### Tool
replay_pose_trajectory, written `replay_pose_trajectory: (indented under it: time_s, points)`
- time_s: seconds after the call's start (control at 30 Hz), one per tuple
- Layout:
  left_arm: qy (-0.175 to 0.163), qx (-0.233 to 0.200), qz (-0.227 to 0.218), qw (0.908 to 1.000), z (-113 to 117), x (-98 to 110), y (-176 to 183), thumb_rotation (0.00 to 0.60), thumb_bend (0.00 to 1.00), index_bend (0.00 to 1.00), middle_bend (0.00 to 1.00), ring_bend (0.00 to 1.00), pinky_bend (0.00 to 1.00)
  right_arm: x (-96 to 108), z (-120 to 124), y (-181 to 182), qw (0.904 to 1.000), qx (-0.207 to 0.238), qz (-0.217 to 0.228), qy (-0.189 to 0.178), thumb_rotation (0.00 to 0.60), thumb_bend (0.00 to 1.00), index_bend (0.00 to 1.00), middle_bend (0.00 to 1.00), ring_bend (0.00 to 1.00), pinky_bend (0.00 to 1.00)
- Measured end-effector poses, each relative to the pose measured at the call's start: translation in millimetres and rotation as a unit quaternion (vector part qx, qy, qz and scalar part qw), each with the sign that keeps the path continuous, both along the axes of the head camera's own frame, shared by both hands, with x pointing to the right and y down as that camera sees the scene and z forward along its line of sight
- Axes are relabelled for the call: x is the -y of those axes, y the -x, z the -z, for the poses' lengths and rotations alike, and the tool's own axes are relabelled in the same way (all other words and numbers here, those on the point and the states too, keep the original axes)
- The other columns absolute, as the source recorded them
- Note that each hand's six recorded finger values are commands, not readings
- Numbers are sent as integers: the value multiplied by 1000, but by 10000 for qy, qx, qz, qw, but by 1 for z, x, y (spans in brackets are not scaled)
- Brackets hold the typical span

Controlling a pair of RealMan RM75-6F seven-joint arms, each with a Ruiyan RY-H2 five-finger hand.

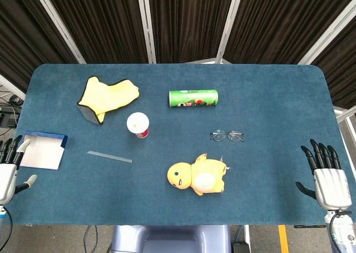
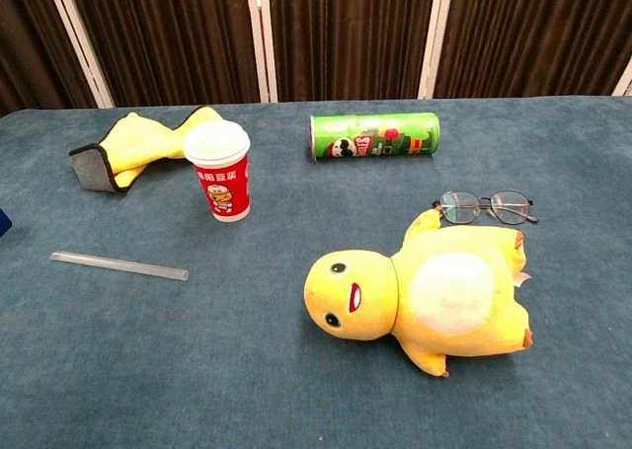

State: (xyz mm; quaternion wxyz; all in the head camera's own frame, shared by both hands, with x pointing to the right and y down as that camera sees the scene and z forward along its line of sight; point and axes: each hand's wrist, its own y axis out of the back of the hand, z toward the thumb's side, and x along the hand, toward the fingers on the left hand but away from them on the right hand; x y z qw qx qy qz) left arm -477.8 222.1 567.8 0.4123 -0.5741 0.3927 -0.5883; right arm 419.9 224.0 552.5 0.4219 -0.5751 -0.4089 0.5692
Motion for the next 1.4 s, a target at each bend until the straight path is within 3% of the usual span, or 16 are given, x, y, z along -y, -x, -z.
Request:
replay_pose_trajectory:
  time_s: [0.67, 0.8, 0.93, 1.07, 1.4]
  points:
    - [284, 7, -114, 9995, -8, -2, -7, 600, 199, 139, 0, 0, 0, -1, -1, -2, 9999, 115, -44, 54, 600, 87, 106, 0, 0, 0]
    - [298, -16, -170, 9994, -9, -1, -11, 600, 222, 213, 0, 0, 0, -1, -1, -2, 9999, 133, -44, 60, 600, 88, 107, 0, 0, 0]
    - [361, -108, -204, 9991, -12, 3, -18, 600, 305, 438, 0, 0, 0, -2, -2, -2, 9997, 214, -82, 91, 600, 87, 107, 0, 0, 0]
    - [499, -125, -363, 9980, -22, 10, -33, 600, 320, 536, 15, 0, 0, -2, -3, 0, 9995, 274, -86, 121, 600, 87, 112, 0, 0, 0]
    - [1069, 3, -694, 9918, -71, 29, -73, 600, 406, 510, 20, 0, 0, -2, -3, 0, 9991, 373, -122, 166, 600, 87, 120, 0, 0, 0]
